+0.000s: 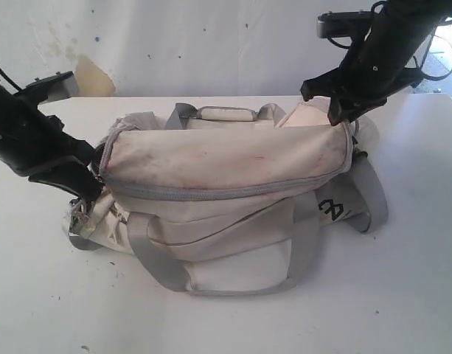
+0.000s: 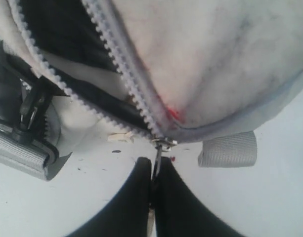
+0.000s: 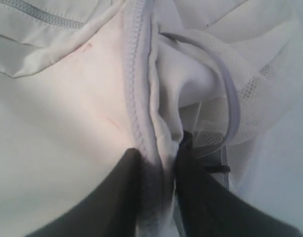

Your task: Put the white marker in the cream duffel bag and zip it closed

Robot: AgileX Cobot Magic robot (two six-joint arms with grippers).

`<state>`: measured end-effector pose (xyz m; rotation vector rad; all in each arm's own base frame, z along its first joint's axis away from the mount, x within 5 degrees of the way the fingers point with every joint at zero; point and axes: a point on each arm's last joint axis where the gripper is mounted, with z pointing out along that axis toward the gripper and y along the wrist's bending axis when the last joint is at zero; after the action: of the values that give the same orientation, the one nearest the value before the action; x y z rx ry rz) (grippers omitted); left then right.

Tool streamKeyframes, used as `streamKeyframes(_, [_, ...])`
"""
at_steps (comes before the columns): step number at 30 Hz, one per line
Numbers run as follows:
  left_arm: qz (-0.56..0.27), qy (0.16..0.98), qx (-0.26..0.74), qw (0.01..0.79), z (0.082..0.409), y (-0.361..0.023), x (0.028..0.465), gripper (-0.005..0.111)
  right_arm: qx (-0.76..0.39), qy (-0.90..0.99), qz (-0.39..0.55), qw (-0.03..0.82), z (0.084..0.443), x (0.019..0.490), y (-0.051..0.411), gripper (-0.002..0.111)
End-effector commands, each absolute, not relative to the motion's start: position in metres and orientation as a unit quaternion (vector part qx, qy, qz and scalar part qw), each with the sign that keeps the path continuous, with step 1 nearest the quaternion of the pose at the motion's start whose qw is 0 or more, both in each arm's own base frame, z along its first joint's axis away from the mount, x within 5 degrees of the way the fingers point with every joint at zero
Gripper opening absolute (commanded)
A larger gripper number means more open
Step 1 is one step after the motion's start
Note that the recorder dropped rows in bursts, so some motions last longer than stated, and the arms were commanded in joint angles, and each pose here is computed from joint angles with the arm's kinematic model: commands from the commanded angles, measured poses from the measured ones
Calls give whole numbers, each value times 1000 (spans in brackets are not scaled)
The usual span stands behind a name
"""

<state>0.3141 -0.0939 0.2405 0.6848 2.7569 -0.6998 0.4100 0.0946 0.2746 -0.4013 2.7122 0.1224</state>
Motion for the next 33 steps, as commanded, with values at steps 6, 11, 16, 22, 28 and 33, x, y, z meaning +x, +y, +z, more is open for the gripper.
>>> streamKeyframes(6, [-230,935,227,149,243,-91,319,0,-150,964,43,215,303,397,87,63])
streamKeyframes(11, [-226,939,218,143,243,-90,319,0,-166,950,163,210,318,383,110,58])
streamKeyframes(16, [-226,938,220,143,243,-90,319,0,-320,886,245,229,327,366,156,58])
streamKeyframes(22, [-215,927,262,162,243,-90,320,0,-390,855,261,223,313,348,219,58])
streamKeyframes(28, [-217,929,254,159,243,-90,320,0,-515,801,202,228,280,331,275,58])
streamKeyframes(33, [-231,945,182,142,243,-90,320,0,-547,782,186,234,275,323,289,58])
